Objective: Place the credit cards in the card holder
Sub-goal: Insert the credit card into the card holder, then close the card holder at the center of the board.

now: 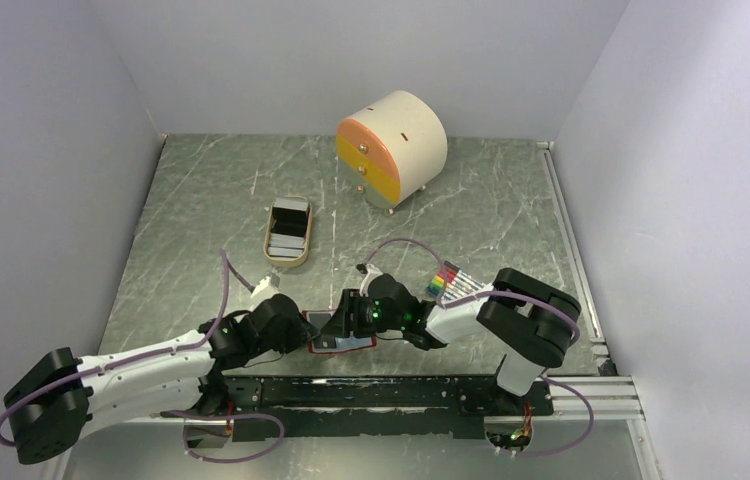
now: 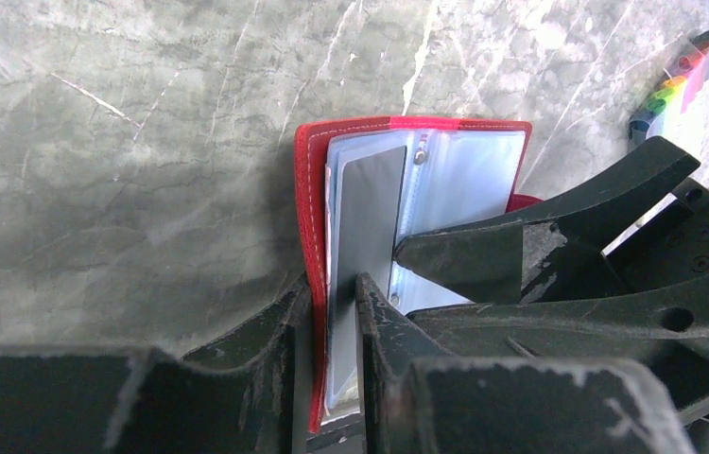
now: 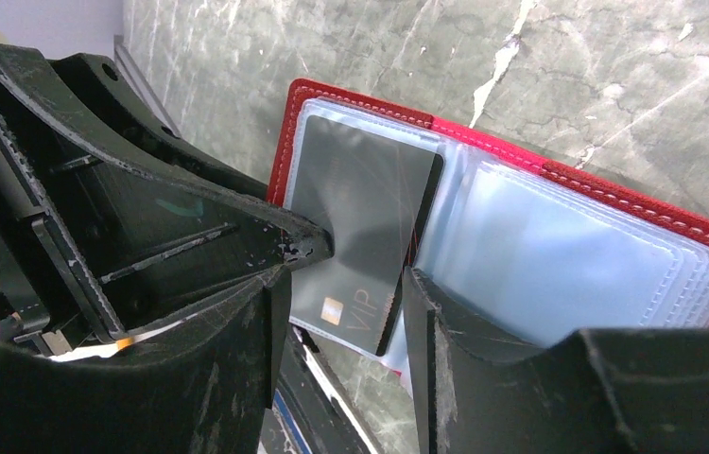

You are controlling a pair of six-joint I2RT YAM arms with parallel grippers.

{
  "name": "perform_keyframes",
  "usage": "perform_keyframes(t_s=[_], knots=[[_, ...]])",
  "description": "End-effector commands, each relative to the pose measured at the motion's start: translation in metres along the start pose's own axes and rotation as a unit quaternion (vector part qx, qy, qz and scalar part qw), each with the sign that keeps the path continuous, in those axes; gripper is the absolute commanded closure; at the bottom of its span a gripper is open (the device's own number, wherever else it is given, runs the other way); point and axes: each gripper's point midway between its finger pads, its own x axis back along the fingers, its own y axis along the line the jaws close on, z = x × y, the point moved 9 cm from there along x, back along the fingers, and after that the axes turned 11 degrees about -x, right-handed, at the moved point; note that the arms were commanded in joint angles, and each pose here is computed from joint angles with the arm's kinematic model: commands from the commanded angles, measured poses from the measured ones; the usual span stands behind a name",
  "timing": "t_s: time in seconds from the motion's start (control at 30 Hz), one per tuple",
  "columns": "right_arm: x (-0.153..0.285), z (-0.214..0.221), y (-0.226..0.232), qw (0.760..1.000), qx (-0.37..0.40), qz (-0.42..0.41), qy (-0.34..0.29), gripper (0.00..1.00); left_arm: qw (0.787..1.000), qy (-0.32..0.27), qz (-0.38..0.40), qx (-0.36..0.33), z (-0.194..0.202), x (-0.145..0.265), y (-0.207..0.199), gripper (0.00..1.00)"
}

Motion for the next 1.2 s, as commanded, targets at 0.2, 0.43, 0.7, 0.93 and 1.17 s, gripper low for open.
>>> perform_keyframes(t_s=[0.2,0.43,0.7,0.93,1.17], knots=[[0.012,-0.010,0.006,0.999,0.048,0.004,-0.023,0.48,1.000,-0.006,0.002,-0.005,-0.006,0.006,-0.006,0.91],[0.057,-0.027,0.013,0.988,0.082,0.079,-0.104,0.42,0.999,-0.038,-0.009,-0.025,-0.023,0.022,-0.018,0.91],[0.065,-0.032,-0.002,0.973,0.081,0.165,-0.138,0.41,0.994,-0.024,-0.080,-0.072,-0.033,0.025,-0.030,0.85],[0.054,-0.038,-0.002,0.968,0.097,0.179,-0.144,0.37,0.993,0.006,-0.061,-0.100,-0.035,0.015,-0.056,0.70],[0.039,-0.041,-0.002,0.967,0.124,0.174,-0.135,0.38,0.995,0.021,0.042,-0.084,-0.029,0.010,-0.075,0.64]])
